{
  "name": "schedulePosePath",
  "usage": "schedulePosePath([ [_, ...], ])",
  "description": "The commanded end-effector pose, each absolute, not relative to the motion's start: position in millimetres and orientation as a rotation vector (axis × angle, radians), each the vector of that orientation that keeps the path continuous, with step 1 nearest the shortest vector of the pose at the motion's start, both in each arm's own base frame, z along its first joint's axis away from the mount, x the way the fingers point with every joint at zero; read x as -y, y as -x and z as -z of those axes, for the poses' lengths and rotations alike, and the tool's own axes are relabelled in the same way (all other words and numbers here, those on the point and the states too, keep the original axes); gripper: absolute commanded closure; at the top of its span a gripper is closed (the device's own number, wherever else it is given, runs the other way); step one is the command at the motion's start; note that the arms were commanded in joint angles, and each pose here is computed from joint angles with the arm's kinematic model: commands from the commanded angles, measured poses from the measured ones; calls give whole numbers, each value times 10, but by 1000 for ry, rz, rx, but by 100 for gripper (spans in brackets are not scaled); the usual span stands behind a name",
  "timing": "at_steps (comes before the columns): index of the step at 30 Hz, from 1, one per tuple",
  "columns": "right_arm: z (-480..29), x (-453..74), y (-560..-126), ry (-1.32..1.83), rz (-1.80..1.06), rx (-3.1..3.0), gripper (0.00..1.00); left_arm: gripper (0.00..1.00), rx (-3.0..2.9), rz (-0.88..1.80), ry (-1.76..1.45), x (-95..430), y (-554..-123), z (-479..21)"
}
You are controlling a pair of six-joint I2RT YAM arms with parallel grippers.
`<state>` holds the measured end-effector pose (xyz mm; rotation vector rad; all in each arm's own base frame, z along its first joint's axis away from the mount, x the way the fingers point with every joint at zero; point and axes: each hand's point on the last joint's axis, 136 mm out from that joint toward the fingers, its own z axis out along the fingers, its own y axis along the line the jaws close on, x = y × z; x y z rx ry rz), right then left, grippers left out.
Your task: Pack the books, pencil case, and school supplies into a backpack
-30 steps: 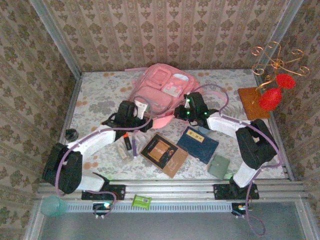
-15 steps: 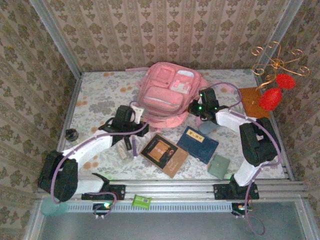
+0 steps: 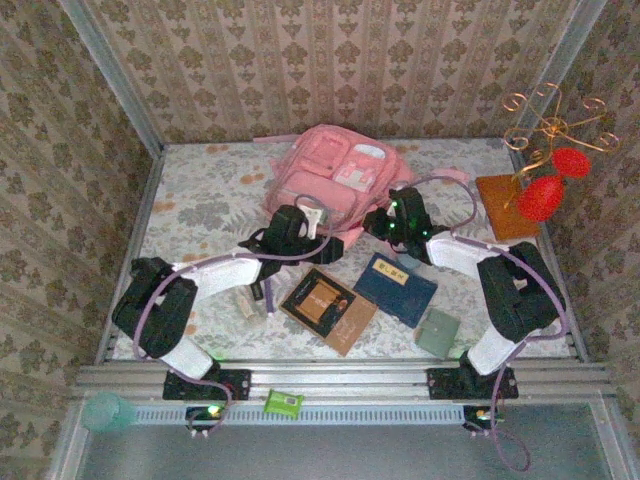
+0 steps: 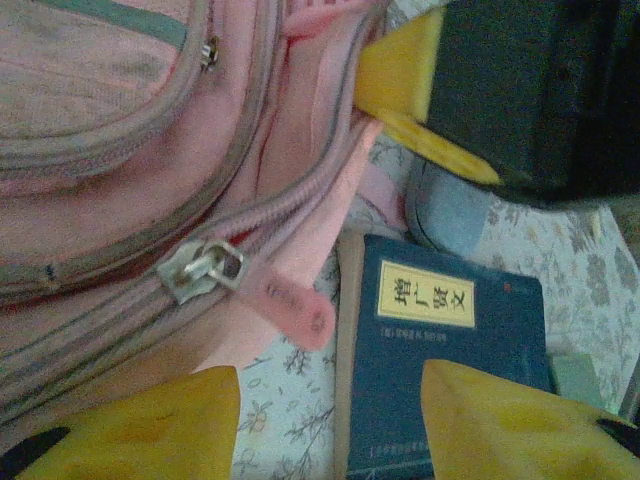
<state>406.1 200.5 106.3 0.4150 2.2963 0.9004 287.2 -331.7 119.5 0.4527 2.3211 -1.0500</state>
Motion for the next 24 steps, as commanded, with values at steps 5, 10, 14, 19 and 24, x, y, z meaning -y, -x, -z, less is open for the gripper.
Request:
schedulePosePath([
  [5, -1557, -2035, -4176, -426, -958, -2114, 100, 47, -2282, 970, -300, 3315, -3125, -1219],
  [10, -1586, -2135, -4135, -410, -985, -2111, 100, 48, -2260, 1006, -292, 3396, -3198, -1246],
  [14, -1576, -2186, -4085, -406, -992, -2111, 100, 55, -2247, 1021, -271, 3440, -3240, -1296],
  [19, -1534, -2212, -4044, -401, -992, -2121, 100, 61, -2220, 1026, -208, 3365, -3318, -1361],
  [24, -1522, -2177, -4033, -390, -963, -2125, 100, 73, -2218, 1009, -206, 3318, -3340, -1371],
])
